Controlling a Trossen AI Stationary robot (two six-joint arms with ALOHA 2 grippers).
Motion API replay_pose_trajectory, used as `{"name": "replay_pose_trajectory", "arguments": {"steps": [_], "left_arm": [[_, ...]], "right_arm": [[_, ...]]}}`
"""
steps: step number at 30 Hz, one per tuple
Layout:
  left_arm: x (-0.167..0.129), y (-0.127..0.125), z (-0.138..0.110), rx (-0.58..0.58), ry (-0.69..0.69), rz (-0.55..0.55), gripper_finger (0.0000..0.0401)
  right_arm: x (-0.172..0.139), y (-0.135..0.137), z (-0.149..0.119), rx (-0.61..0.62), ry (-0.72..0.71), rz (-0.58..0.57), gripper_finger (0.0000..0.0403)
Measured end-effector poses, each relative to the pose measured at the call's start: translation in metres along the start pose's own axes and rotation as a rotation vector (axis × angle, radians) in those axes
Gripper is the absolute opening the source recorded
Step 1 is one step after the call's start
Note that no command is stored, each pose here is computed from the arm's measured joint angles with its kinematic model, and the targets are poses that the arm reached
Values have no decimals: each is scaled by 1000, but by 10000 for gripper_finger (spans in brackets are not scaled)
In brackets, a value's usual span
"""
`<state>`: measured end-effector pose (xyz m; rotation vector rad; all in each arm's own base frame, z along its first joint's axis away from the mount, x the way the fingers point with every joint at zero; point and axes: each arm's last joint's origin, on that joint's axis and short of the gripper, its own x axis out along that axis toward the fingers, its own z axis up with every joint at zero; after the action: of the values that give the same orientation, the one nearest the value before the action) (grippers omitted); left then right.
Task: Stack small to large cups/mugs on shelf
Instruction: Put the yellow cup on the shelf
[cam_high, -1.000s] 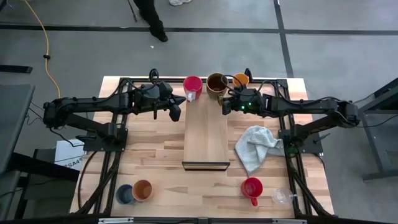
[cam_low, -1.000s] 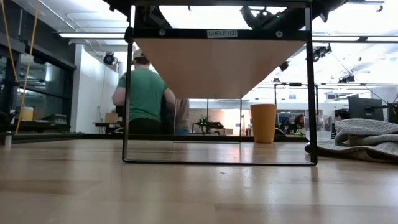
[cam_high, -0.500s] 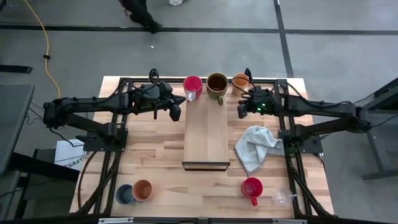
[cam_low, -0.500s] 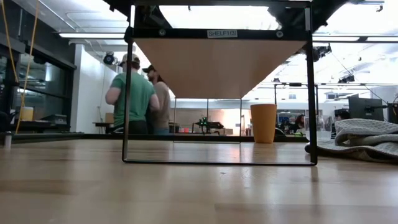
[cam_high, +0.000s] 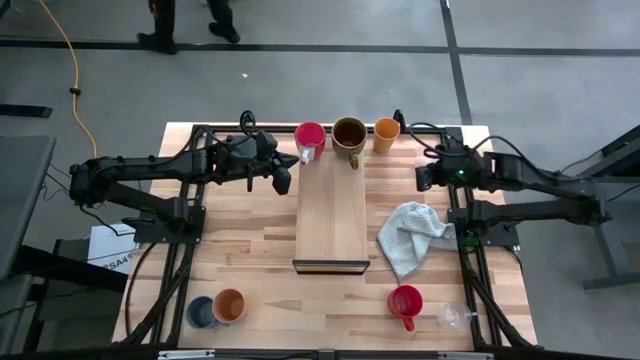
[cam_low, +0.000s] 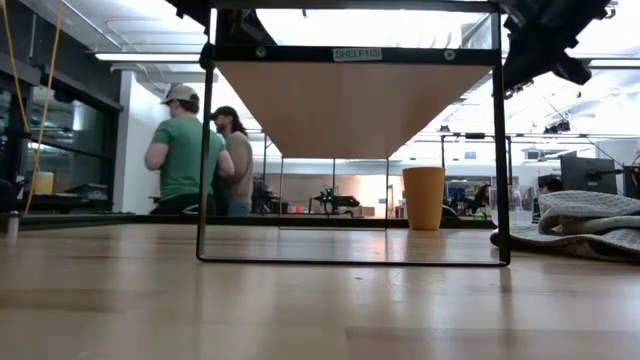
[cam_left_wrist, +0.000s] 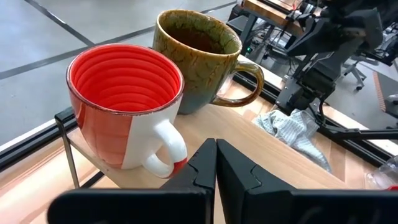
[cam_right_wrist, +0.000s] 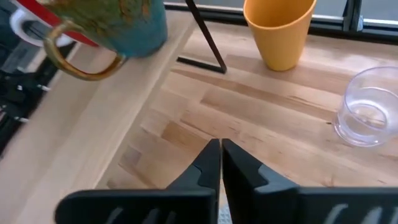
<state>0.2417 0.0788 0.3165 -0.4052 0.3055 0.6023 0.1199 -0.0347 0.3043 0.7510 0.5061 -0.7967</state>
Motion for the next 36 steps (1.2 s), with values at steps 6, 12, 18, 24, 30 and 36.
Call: {"name": "replay_pose_trajectory", "arguments": {"steps": [6,12,18,24,30,36], "left_arm": [[-11,-3,4,-29,21,-133,0],[-61,2,26,-28,-74,-133,2],[-119,27,24,-104,-167,124,38],[-138,40,12,-225,-138,225,122],[-128,36,15,-210,-136,225,188],[-111,30,16,-185,-98,188,206]], "right_arm": [[-4,-1,1,-37,-22,24,73],[-4,5,6,-89,-77,68,159],[-4,5,8,-72,-126,39,205],[2,3,20,67,-264,-56,216],[46,-9,53,199,-241,-138,216],[105,-49,76,407,-56,-230,216]]}}
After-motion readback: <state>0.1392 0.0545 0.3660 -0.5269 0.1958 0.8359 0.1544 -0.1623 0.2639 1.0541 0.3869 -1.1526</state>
